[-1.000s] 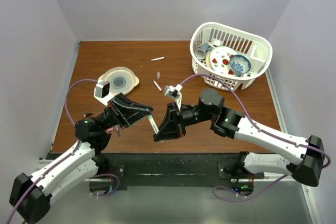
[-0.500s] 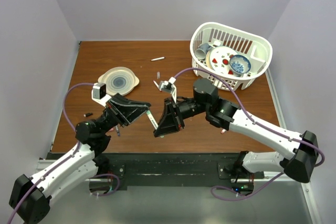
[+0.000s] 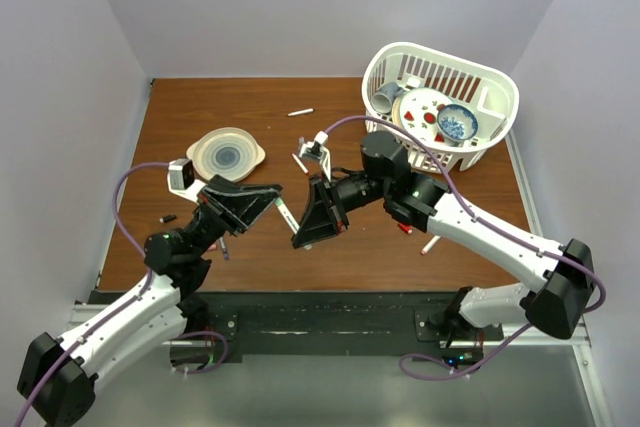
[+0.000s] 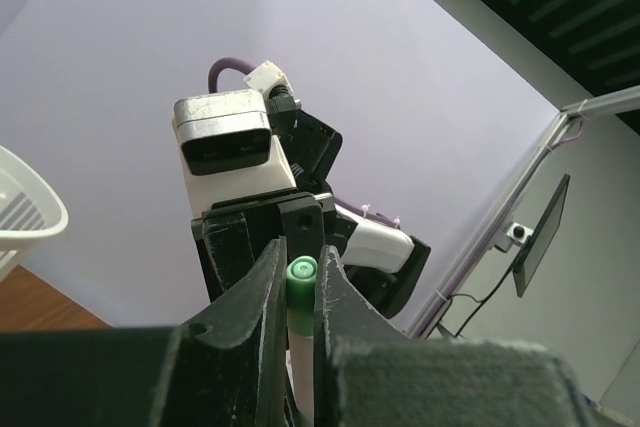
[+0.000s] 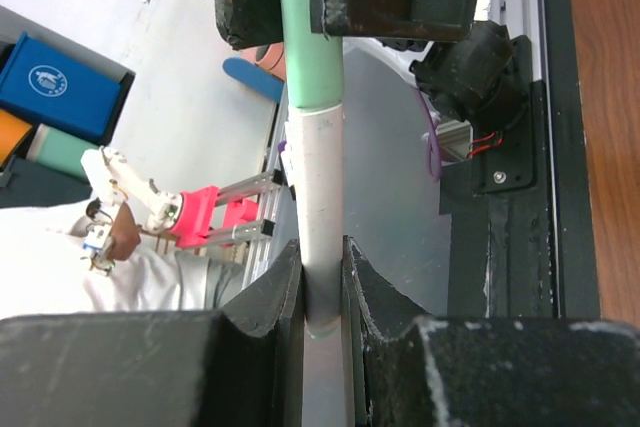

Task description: Insert the pens into the pen caps

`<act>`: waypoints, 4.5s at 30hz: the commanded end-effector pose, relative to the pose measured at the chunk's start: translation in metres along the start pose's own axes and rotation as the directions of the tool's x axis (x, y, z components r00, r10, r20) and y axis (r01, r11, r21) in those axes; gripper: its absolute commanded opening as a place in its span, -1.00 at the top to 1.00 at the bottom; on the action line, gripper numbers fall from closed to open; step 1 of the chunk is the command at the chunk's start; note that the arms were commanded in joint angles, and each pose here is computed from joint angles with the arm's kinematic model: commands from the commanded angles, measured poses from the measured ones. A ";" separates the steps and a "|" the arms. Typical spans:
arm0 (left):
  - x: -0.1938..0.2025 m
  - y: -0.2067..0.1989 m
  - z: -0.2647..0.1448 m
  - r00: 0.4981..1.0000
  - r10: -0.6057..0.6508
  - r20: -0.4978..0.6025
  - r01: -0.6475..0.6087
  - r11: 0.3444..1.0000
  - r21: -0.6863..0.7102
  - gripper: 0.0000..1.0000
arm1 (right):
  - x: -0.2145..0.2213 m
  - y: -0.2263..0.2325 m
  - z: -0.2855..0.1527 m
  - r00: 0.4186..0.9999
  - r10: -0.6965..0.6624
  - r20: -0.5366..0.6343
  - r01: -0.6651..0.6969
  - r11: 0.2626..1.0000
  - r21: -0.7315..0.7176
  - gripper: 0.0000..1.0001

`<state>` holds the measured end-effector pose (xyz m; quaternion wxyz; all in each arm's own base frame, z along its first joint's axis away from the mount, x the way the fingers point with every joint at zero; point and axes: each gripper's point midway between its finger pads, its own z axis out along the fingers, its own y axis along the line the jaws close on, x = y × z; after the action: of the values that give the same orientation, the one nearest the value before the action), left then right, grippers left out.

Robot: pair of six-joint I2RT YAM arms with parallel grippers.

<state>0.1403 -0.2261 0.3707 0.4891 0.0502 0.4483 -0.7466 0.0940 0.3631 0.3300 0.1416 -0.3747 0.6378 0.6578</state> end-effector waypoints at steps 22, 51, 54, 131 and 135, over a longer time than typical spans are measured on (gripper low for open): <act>0.191 0.008 -0.124 0.468 -0.347 -0.812 0.259 0.933 -0.249 1.00 | -0.214 0.050 -0.063 0.683 -0.595 0.424 0.478 0.803 0.356 1.00; -0.117 0.078 0.082 0.926 0.168 -0.339 -0.302 0.867 -0.396 -1.00 | -0.008 -0.088 -0.066 0.940 -0.210 0.268 0.083 0.906 0.415 1.00; -0.122 0.110 0.052 0.938 0.134 -0.319 -0.297 0.784 -0.546 -1.00 | 0.002 -0.121 -0.079 0.922 -0.098 0.375 -0.117 0.853 0.509 1.00; -0.002 0.299 -0.271 0.924 -0.349 -0.153 -0.256 -0.273 -0.927 1.00 | 0.046 -0.145 -0.059 0.944 -0.041 0.328 -0.187 0.753 0.631 -0.08; -0.009 0.277 -0.200 0.931 -0.288 -0.224 -0.221 0.041 -0.974 1.00 | 0.046 -0.139 -0.038 0.947 -0.009 0.321 -0.172 0.830 0.530 -0.19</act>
<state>0.2662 -0.0544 0.0259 0.2017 -0.2490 0.9460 -0.0496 0.1817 0.3022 0.1760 0.3224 -0.1332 0.8435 0.4084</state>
